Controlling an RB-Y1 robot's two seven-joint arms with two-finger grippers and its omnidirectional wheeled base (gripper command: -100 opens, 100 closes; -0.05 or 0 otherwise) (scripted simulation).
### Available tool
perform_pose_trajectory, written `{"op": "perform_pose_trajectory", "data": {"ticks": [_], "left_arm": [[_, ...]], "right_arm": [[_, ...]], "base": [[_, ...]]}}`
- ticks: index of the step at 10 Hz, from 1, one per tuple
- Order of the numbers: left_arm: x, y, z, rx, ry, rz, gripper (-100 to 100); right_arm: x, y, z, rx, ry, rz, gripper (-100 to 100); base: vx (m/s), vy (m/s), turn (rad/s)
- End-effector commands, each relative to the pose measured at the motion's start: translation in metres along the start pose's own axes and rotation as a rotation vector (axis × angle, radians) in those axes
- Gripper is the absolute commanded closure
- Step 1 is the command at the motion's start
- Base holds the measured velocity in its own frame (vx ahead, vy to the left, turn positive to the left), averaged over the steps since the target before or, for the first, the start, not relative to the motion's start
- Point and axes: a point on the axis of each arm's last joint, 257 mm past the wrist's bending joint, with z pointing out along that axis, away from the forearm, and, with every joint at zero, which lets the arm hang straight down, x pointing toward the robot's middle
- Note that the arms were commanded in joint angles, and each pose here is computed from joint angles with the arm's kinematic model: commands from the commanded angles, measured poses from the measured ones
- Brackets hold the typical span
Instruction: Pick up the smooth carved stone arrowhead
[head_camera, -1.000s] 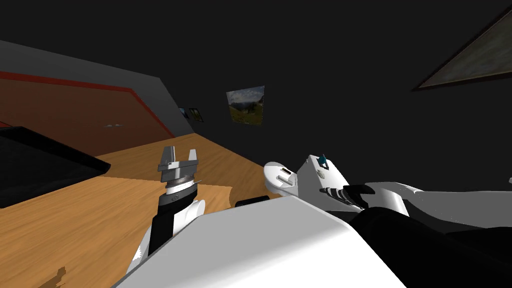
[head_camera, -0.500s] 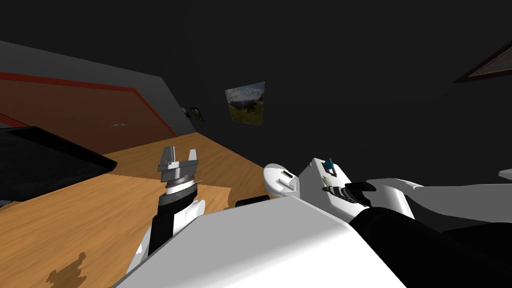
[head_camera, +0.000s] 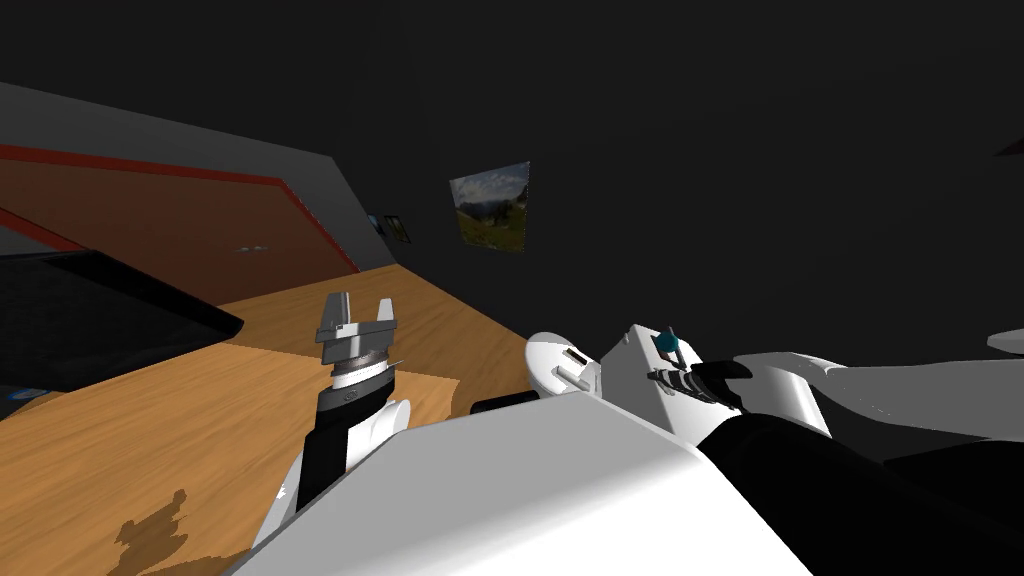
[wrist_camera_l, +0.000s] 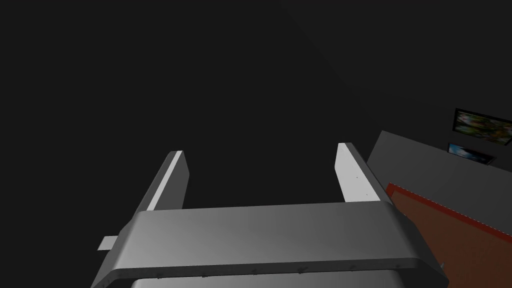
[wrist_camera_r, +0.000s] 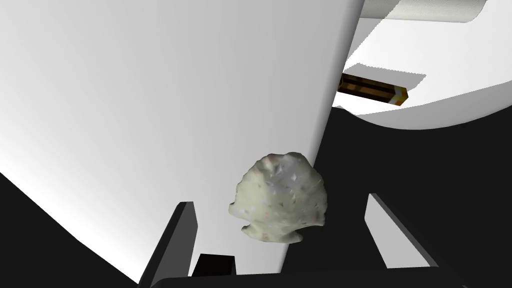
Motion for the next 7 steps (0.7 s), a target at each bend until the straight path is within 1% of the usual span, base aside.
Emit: {"op": "perform_pose_trajectory", "data": {"ticks": [1, 2, 4, 7], "left_arm": [[0.000, 0.000, 0.000, 0.000, 0.000, 0.000, 0], [0.000, 0.000, 0.000, 0.000, 0.000, 0.000, 0], [0.000, 0.000, 0.000, 0.000, 0.000, 0.000, 0], [0.000, 0.000, 0.000, 0.000, 0.000, 0.000, 0]], "right_arm": [[0.000, 0.000, 0.000, 0.000, 0.000, 0.000, 0], [0.007, -0.006, 0.005, 0.002, 0.000, 0.008, -100], [0.007, -0.006, 0.005, 0.002, 0.000, 0.008, -100], [0.021, -0.016, 0.013, 0.007, 0.000, 0.020, -100]], "base": [[0.005, -0.003, 0.002], [0.020, -0.007, 0.056], [0.018, -0.005, 0.017], [0.023, -0.008, 0.045]]}}
